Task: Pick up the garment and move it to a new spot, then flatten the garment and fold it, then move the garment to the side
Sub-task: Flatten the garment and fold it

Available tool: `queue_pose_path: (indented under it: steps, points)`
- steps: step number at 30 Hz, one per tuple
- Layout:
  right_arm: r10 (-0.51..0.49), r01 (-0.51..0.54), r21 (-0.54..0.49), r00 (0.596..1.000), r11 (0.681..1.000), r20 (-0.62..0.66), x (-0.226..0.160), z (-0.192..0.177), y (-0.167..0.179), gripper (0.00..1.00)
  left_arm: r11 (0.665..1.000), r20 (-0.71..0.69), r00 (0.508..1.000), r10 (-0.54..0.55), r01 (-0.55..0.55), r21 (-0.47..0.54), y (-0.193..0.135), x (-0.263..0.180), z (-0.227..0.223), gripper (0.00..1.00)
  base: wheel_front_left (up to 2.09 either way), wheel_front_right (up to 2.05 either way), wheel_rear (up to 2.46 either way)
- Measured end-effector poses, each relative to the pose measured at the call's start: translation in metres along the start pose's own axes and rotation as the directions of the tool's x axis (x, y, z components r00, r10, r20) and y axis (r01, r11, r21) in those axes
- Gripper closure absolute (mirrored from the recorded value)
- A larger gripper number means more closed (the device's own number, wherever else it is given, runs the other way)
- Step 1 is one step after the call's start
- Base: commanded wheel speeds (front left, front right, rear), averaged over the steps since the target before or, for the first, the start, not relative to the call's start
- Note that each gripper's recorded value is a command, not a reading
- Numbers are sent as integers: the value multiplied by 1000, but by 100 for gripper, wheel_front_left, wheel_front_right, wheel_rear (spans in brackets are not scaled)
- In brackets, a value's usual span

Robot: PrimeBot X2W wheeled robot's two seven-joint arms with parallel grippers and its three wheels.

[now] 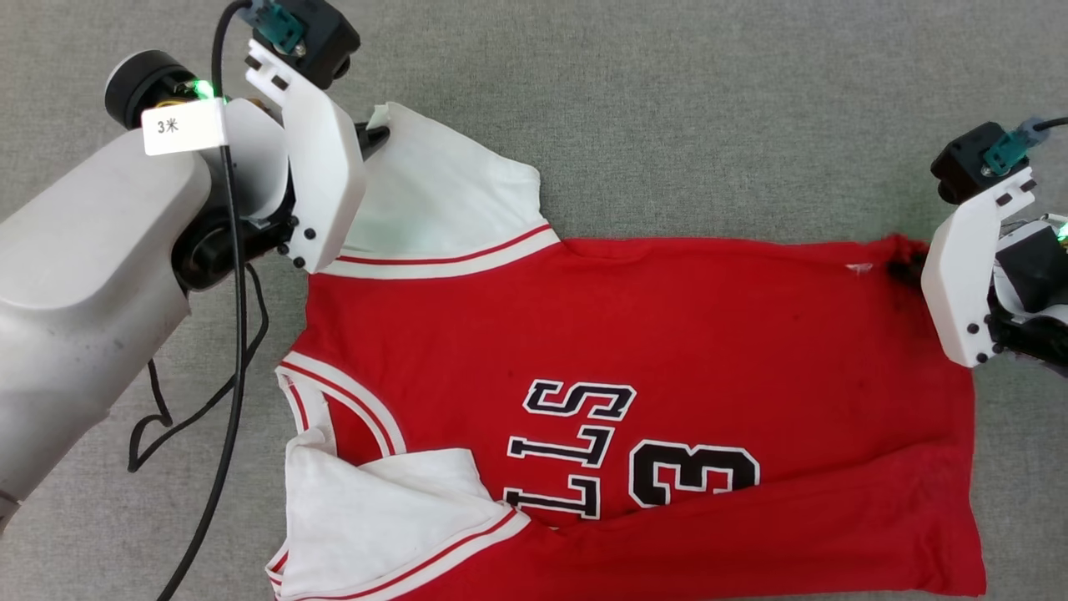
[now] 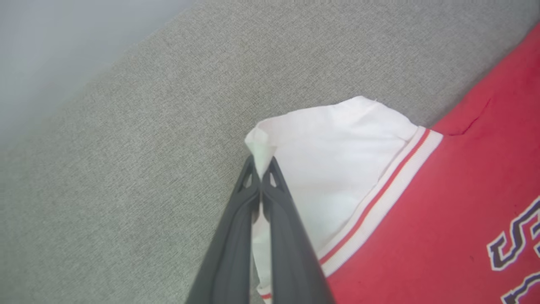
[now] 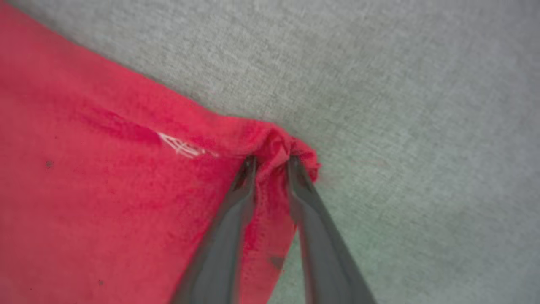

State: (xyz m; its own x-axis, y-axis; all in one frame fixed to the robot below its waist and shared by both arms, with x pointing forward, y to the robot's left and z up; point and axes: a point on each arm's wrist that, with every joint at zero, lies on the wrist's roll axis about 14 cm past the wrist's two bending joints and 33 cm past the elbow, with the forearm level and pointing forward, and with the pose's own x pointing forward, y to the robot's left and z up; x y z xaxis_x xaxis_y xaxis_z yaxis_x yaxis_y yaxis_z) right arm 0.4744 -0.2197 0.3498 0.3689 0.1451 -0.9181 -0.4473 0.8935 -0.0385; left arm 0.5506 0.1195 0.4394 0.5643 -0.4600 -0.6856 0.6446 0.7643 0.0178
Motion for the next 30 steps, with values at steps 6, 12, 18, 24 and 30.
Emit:
queue_pose_path:
  steps: [6, 12, 18, 24, 30]
  points:
    - [-24, 15, 48, 981, 999, 194, -17, 21, -3, 100, 1000, 45, 999, 16, -15, -7, -1, -17, 5, 100, 0, 0, 0]
    - [-35, 13, 68, 941, 998, 336, -45, 19, 4, 100, 1000, 89, 996, 26, -25, -8, -11, -48, -4, 100, 0, 0, 0]
    - [-44, 10, 81, 896, 997, 442, -75, 14, 11, 100, 999, 134, 990, 45, -43, -16, -28, -87, -14, 100, 0, 0, 0]
    - [-37, -4, 82, 872, 997, 489, -96, -4, 23, 100, 998, 133, 990, 53, -48, -36, -53, -119, -42, 100, 0, 0, 0]
    - [-21, -29, 92, 864, 995, 502, -109, -28, 35, 100, 995, 100, 993, 57, -48, -90, -78, -143, -79, 100, 0, 0, 0]
